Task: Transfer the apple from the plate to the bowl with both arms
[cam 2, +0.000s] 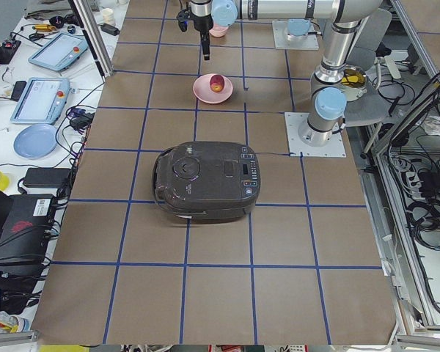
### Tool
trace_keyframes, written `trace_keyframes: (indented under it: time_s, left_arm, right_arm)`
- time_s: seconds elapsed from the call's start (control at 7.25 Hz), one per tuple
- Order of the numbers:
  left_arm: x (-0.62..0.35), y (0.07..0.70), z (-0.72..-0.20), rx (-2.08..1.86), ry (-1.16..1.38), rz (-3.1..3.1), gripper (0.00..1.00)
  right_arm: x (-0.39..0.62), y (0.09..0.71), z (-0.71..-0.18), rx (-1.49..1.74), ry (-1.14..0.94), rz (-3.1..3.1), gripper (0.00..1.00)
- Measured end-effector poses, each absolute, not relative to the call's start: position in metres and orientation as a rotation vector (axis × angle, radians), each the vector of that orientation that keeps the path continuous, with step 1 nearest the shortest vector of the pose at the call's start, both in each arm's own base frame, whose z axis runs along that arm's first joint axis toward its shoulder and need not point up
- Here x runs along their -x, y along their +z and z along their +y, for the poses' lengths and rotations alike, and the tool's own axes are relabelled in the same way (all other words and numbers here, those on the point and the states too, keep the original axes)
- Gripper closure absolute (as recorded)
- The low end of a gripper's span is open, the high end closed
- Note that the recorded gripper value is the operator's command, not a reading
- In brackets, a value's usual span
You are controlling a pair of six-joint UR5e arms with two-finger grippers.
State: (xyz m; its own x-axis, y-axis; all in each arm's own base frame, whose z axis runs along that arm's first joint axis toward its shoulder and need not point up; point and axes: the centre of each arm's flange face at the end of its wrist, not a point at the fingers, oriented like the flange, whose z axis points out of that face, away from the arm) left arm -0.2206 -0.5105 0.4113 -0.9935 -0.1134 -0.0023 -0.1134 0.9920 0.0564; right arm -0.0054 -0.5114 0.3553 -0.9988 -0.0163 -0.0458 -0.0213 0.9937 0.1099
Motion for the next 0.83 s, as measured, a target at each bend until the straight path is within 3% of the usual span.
trace_keyframes:
  time_s: [0.41, 0.83]
  left_arm:
    - [0.260, 0.301, -0.493, -0.227, -0.086, -3.137, 0.00]
    - [0.286, 0.235, -0.472, -0.243, -0.218, -3.164, 0.00]
  right_arm:
    - [0.037, 0.270, -0.499, 0.064, 0.165, 3.079, 0.00]
    - [0.039, 0.219, -0.494, 0.057, 0.220, 3.066, 0.01]
